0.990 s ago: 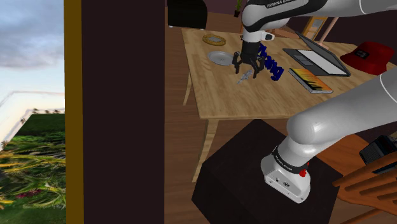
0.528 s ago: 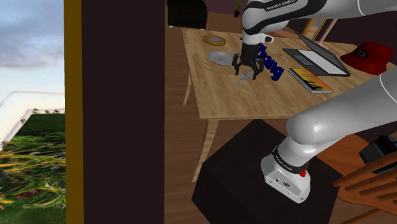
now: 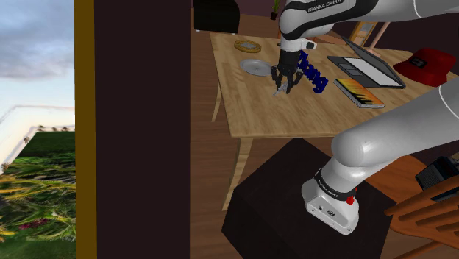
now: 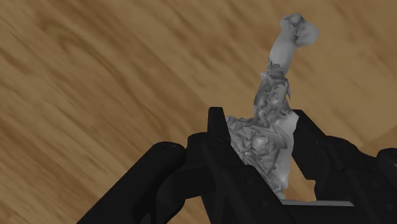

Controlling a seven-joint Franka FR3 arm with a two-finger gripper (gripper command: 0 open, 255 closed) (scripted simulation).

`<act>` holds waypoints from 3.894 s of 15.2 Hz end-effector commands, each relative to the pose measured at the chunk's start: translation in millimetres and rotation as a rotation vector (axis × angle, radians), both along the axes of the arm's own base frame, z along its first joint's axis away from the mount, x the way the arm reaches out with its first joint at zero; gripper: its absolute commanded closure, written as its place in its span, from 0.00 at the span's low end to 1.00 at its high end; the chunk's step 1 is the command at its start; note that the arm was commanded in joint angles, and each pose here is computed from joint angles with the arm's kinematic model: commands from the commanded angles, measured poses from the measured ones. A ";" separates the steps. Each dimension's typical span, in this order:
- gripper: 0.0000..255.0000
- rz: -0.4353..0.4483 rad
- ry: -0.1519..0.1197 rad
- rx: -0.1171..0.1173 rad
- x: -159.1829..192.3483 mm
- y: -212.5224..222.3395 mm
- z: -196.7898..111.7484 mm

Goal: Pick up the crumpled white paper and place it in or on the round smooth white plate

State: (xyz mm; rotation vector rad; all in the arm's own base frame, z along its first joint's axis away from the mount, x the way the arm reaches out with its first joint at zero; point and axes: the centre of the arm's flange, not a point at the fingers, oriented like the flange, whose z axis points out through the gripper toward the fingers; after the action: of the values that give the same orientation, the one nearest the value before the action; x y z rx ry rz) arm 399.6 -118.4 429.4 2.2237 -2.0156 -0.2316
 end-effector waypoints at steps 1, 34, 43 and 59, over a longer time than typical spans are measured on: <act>1.00 0.000 0.001 0.001 -0.1 0.1 -0.8; 1.00 0.000 0.001 0.001 153.7 -37.4 95.9; 1.00 0.000 0.001 0.001 198.8 -48.4 66.2; 1.00 0.000 0.001 0.001 198.8 -48.4 19.4</act>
State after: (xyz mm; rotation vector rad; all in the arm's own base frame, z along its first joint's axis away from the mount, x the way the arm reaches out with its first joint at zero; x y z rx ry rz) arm 598.5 -166.5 449.0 2.2239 -2.0147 -0.2335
